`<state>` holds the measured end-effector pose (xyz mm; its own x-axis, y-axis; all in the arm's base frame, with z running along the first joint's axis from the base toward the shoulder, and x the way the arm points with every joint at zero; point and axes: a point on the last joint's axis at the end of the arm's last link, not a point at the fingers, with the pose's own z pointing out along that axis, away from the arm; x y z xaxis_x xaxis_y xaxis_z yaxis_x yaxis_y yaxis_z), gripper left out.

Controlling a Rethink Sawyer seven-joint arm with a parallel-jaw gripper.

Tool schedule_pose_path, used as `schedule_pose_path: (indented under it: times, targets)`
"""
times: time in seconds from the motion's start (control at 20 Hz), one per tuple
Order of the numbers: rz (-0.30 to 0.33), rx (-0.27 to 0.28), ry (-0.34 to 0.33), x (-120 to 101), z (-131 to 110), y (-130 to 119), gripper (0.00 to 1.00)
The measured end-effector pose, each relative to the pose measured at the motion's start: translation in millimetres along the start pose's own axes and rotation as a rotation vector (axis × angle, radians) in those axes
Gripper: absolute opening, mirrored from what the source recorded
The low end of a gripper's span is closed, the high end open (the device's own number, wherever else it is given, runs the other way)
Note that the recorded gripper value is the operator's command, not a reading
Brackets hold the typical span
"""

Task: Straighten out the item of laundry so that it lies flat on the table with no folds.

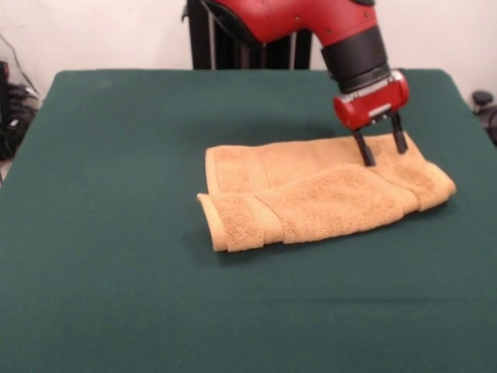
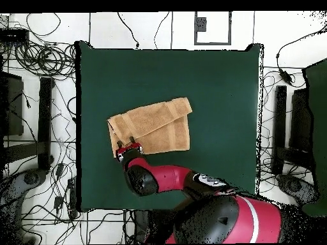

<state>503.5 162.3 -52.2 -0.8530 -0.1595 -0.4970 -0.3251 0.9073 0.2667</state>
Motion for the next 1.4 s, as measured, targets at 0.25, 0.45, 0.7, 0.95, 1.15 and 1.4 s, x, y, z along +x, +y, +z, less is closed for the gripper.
schedule_pose_path:
  times: [0.25, 0.45, 0.7, 0.95, 1.15, 1.4]
  targets:
    - [0.029, 0.013, -0.017, -14.1, 6.0, -3.4, 1.0]
    - [0.043, 0.024, -0.016, -22.4, 8.1, -8.7, 1.0]
    - [0.048, 0.024, 0.002, -27.6, 8.0, -11.0, 1.0]
    - [0.039, 0.035, -0.007, -38.9, 7.2, -17.5, 1.0]
    - [0.04, 0.047, -0.023, -47.4, 9.9, -23.7, 1.0]
    - [0.038, 0.058, -0.039, -55.5, 12.7, -29.6, 1.0]
